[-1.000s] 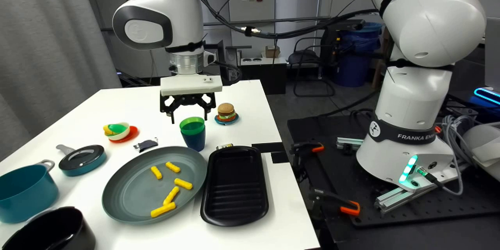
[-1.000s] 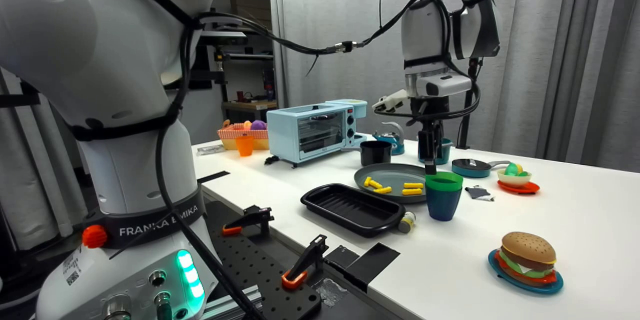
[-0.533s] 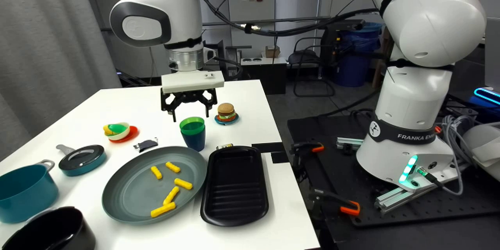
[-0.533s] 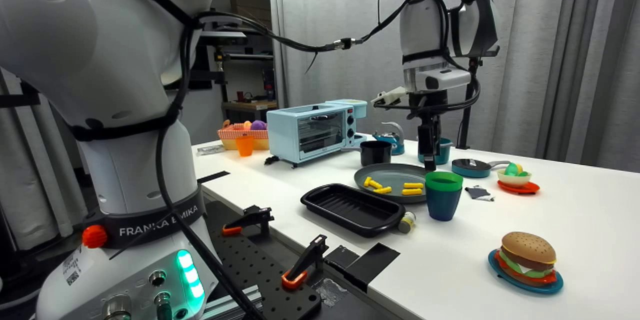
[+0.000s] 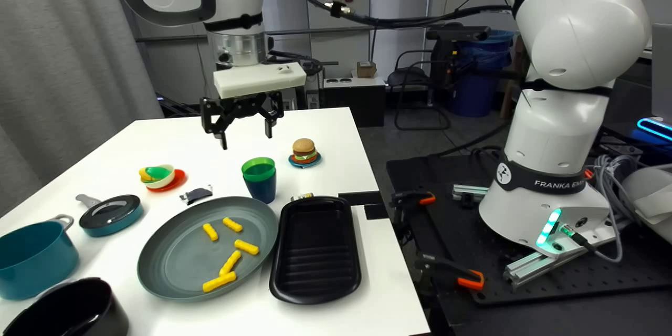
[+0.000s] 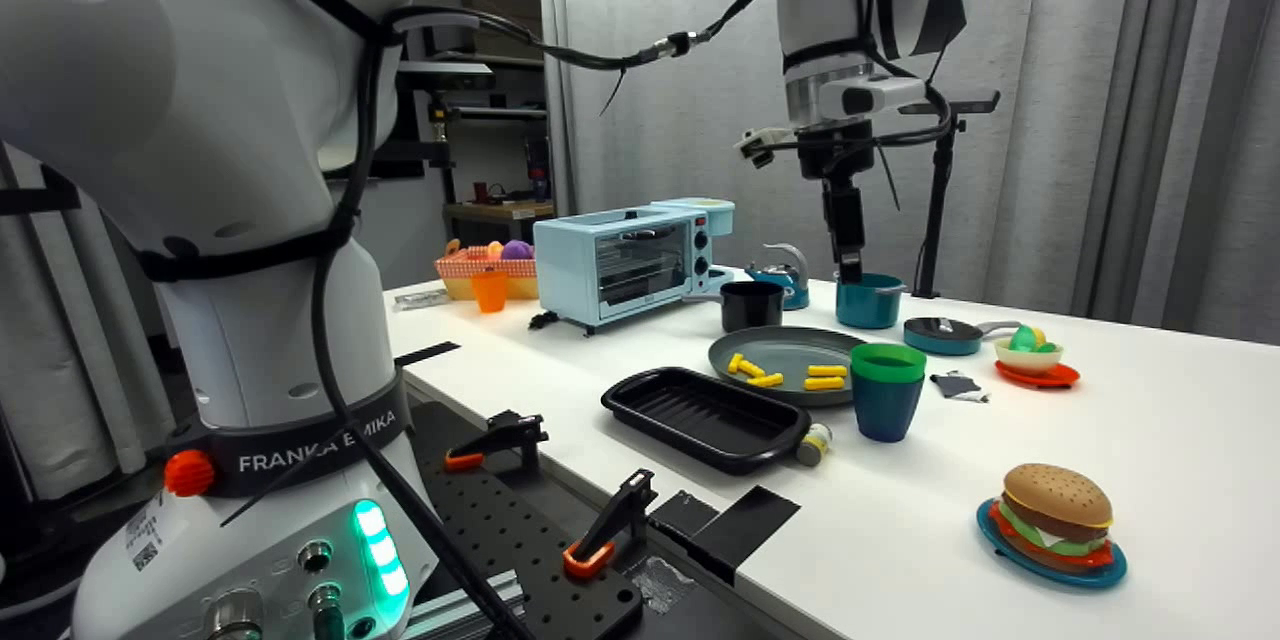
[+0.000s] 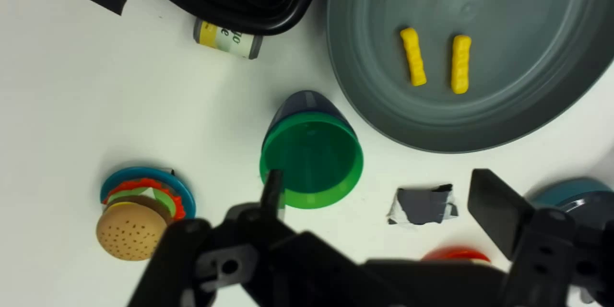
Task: Pour the contents of the green cup onto the plate, then put it in the blue cup
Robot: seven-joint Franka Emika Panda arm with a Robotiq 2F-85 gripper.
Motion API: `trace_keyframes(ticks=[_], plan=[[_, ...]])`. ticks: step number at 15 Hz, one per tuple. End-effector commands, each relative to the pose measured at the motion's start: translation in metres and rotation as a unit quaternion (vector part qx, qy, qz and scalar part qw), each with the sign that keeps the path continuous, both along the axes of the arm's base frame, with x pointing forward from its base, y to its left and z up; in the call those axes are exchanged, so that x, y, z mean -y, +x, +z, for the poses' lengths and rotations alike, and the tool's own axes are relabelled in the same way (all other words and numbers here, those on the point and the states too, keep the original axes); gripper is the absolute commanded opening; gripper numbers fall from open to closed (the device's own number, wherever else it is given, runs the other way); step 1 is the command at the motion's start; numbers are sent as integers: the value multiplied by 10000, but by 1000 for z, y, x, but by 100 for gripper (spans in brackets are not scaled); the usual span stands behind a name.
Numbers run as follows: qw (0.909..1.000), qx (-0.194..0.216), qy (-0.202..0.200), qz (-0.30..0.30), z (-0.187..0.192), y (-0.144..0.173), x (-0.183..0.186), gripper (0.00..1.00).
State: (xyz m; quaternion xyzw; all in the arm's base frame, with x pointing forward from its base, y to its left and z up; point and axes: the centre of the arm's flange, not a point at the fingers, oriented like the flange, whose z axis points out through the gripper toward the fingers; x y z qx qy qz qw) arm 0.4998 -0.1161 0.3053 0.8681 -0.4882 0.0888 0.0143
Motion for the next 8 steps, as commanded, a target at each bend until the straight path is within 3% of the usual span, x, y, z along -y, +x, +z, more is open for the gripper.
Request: trace_keyframes(ticks=[1, 4, 8], plan=[[9951, 5, 223, 959, 42, -15, -7, 95], [9836, 122, 458, 1742, 63, -20, -16, 94], [9588, 202, 488, 2792, 87, -36, -21, 92]])
